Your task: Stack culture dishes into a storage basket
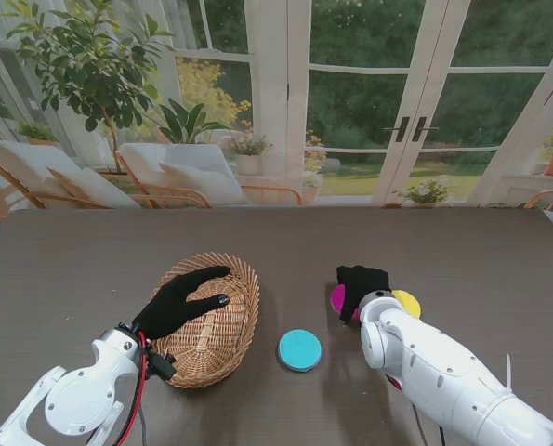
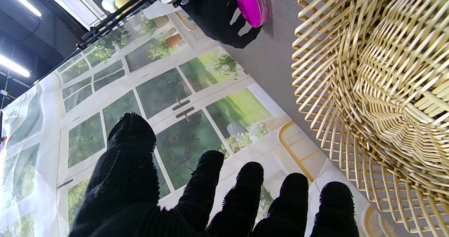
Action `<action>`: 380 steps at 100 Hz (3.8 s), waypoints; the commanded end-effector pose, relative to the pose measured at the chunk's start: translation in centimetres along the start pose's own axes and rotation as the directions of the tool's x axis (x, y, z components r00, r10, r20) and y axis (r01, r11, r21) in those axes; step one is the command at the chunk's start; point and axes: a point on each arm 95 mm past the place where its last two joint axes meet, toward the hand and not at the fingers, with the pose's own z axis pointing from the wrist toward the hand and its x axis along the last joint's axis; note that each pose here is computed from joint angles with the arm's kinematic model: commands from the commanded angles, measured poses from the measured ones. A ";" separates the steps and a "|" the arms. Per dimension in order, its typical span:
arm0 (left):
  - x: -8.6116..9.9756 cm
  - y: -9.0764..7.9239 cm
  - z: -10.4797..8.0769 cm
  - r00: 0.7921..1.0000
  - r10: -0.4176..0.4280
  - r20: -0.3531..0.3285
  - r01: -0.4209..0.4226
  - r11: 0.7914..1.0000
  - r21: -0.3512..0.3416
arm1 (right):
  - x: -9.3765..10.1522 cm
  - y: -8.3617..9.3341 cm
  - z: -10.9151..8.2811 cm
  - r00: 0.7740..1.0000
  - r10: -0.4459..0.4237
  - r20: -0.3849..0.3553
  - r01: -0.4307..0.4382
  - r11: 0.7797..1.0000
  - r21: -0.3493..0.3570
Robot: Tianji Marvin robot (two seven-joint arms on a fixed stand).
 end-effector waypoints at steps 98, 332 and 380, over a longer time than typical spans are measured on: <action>0.3 0.1 -0.7 1.000 -0.001 0.008 0.001 1.000 -0.003 | 2.9 2.6 -6.3 0.984 0.093 -0.155 -0.091 0.996 0.021; 0.4 -0.1 -1.7 1.000 -0.001 0.031 0.001 1.000 0.019 | 10.0 0.5 -10.9 0.958 0.017 -0.285 -0.005 0.999 0.043; 0.4 -0.1 -1.8 0.999 -0.001 0.033 0.000 1.000 0.020 | 10.2 0.2 -10.9 0.958 -0.010 -0.287 0.026 0.998 0.050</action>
